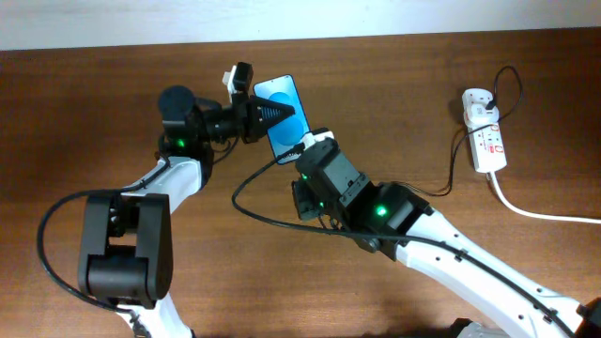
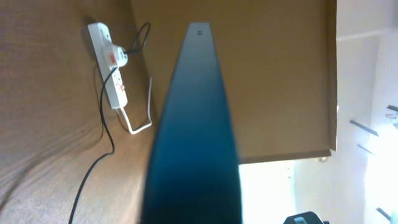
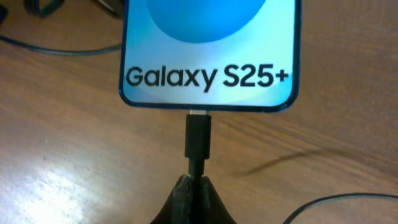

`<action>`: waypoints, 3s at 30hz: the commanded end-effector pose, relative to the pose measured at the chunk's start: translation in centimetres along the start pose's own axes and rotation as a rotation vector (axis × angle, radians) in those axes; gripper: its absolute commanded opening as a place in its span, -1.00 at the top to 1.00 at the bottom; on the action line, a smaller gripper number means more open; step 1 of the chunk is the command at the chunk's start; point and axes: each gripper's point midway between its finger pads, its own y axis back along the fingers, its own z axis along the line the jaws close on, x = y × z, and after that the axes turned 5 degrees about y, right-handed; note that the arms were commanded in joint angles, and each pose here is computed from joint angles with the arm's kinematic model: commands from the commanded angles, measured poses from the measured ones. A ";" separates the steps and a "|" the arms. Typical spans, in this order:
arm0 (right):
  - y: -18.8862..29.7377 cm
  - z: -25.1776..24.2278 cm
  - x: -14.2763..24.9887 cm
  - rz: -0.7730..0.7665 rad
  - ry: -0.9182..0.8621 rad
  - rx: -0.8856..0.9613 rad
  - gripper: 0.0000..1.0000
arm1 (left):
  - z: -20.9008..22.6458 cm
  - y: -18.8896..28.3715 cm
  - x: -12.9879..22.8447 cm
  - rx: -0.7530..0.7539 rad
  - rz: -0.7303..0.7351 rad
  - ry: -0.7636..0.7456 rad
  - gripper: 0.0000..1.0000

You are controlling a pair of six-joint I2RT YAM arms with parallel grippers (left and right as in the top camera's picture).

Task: Plug charger to phone and switch on socket
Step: 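Push the USB-C plug up into the phone's port, then lower the phone flat onto the table with left gripper, then press the orange switch on the power strip with right gripper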

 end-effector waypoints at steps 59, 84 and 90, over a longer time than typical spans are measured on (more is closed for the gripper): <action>19.4 -8.3 -3.9 -0.464 -0.052 0.255 -0.97 | 18.1 -5.9 2.4 -0.623 -0.029 -0.054 0.99; 5.1 -26.0 4.2 0.067 -0.880 0.543 -0.97 | 27.1 0.8 7.1 -1.068 -0.025 0.220 -0.98; 7.7 -37.6 4.2 -0.082 -1.185 0.581 0.92 | 27.0 0.6 7.1 -1.057 -0.008 0.192 -0.98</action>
